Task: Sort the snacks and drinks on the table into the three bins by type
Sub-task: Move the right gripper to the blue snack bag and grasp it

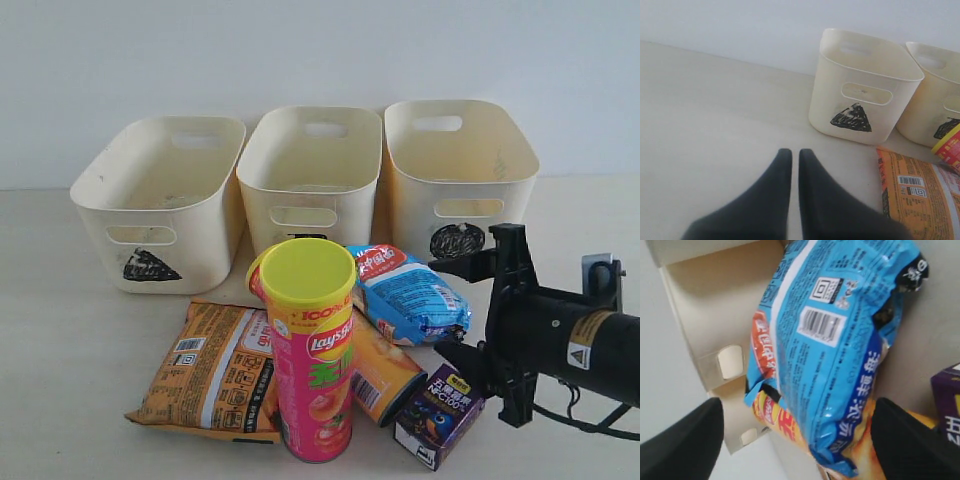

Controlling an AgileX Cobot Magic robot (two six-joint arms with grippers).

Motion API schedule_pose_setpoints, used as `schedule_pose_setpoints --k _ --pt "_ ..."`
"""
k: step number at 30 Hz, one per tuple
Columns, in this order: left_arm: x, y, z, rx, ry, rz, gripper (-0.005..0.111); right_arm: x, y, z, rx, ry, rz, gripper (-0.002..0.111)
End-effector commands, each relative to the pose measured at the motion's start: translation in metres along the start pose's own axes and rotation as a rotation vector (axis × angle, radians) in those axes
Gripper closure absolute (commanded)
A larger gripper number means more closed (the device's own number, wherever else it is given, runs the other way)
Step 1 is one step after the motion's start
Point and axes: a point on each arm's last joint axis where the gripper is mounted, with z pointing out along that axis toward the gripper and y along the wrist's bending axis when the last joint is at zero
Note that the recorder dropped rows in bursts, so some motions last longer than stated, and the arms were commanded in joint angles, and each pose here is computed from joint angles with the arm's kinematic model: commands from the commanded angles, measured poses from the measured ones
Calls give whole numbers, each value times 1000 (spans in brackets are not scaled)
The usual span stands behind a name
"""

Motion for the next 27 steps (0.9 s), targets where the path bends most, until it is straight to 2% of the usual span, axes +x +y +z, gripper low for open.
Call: schedule_pose_setpoints --k 1,7,12,17,27 --pt "0 0 0 -1 -6 -8 102 -6 -12 8 29 -31 50 35" --pt "0 0 0 -1 -6 -8 102 -14 -19 33 14 -21 65 35" --pt "0 0 0 -1 -6 -8 102 -18 -18 43 54 -44 60 35" --pt "0 0 0 -1 -6 -8 102 -22 -5 53 48 -59 36 35" --pt "0 0 0 -1 -6 -8 102 -27 6 64 120 -76 -49 35"
